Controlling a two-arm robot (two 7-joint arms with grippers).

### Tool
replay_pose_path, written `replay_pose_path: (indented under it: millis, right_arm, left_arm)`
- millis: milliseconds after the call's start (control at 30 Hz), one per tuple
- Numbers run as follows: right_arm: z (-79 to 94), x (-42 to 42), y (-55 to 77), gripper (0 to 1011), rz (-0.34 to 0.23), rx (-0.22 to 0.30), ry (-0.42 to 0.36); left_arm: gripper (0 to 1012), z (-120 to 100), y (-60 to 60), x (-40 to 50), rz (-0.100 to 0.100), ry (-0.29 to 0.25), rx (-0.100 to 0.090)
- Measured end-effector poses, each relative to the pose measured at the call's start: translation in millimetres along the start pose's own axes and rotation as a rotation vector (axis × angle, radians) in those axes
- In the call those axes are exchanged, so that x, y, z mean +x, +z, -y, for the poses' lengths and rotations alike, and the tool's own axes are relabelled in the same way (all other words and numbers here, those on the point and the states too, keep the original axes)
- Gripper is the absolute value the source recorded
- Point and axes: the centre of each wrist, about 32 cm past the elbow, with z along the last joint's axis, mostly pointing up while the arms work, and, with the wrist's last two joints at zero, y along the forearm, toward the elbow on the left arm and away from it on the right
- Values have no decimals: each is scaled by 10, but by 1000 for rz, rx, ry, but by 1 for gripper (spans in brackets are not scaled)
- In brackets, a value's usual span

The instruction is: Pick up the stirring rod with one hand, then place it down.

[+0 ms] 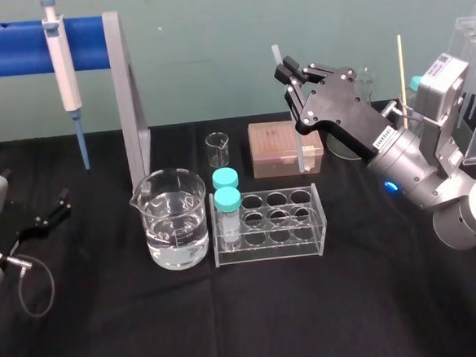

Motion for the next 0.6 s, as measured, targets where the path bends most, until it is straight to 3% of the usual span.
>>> replay_pose_path:
  millis: [600]
  right_arm:
    - [9, -18, -5, 68, -4, -6, -9]
  left_arm:
    - [1000, 0, 0, 0, 0, 0, 0]
